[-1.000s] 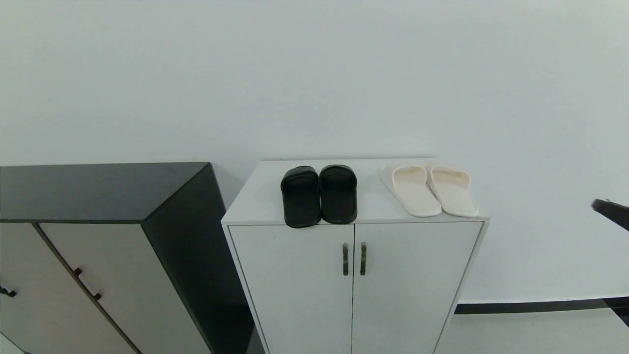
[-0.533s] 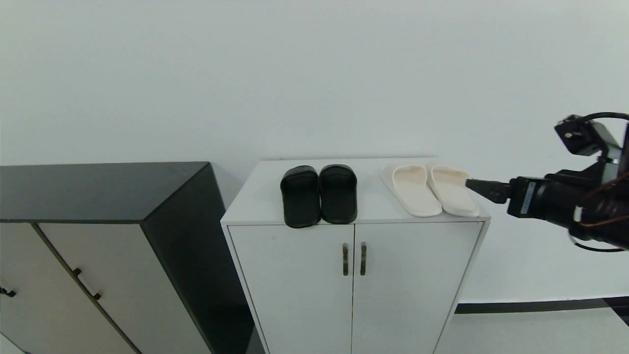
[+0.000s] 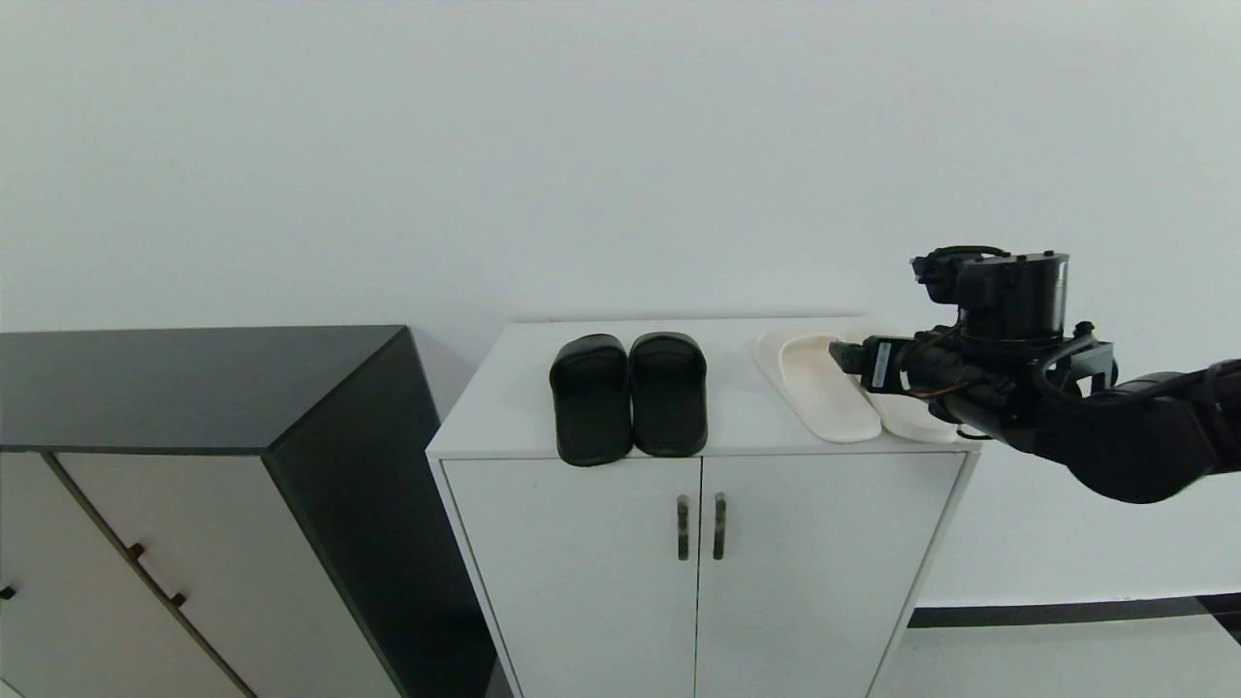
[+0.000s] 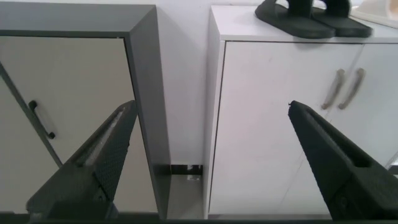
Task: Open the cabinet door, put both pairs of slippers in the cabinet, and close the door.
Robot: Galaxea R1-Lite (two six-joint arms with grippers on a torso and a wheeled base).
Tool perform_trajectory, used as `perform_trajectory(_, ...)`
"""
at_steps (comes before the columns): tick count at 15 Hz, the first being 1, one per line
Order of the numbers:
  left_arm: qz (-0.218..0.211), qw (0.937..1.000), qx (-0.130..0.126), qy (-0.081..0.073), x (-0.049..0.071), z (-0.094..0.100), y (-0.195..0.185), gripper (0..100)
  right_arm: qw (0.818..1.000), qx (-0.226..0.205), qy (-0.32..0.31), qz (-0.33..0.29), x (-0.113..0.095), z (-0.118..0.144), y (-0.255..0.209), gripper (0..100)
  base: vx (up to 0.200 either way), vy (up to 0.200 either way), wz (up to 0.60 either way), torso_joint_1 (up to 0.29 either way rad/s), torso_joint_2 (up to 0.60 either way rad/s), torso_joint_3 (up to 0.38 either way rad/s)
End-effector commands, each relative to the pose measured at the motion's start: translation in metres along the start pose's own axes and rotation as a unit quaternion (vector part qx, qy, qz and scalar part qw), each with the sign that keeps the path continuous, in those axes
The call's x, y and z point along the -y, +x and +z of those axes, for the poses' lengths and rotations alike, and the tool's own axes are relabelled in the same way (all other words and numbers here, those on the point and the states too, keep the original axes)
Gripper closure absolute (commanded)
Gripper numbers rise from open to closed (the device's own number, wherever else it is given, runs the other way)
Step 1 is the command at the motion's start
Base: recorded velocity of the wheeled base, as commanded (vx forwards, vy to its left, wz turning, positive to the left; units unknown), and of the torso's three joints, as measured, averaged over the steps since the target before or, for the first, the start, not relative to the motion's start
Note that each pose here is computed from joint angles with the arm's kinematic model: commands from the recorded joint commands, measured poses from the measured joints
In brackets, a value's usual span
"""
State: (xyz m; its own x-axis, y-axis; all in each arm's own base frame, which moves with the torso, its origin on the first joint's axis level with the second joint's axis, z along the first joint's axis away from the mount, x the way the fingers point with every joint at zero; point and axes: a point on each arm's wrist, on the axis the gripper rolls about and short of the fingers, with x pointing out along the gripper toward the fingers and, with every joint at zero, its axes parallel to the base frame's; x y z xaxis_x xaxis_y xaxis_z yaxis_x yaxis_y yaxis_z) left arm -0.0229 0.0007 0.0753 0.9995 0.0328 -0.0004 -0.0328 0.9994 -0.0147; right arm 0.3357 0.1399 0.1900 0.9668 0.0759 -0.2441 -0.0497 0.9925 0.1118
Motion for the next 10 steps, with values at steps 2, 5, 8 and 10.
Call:
perform_trajectory(2, 0.0, 1.0, -0.001, 0.0, 0.0, 0.0, 0.0, 0, 1.0, -0.013, -0.006, -0.005, -0.006, -0.012, 0.026, 0, 0.0, 0.0, 0.0, 0.0, 0.0, 0.0)
perform_trajectory(5, 0.0, 1.0, -0.001, -0.001, 0.0, 0.0, 0.0, 0, 1.0, -0.014, -0.013, -0.021, -0.007, -0.017, 0.044, 0, 0.0, 0.0, 0.0, 0.0, 0.0, 0.0)
perform_trajectory(8, 0.0, 1.0, -0.001, -0.001, 0.0, 0.0, 0.0, 0, 0.999, -0.013, -0.021, -0.033, -0.002, -0.021, 0.065, 0, 0.0, 0.0, 0.0, 0.0, 0.0, 0.0)
perform_trajectory(10, 0.001, 1.0, -0.001, -0.001, 0.0, 0.0, 0.0, 0, 0.999, -0.009, -0.018, -0.043, 0.003, -0.021, 0.08, 0, 0.0, 0.0, 0.0, 0.0, 0.0, 0.0)
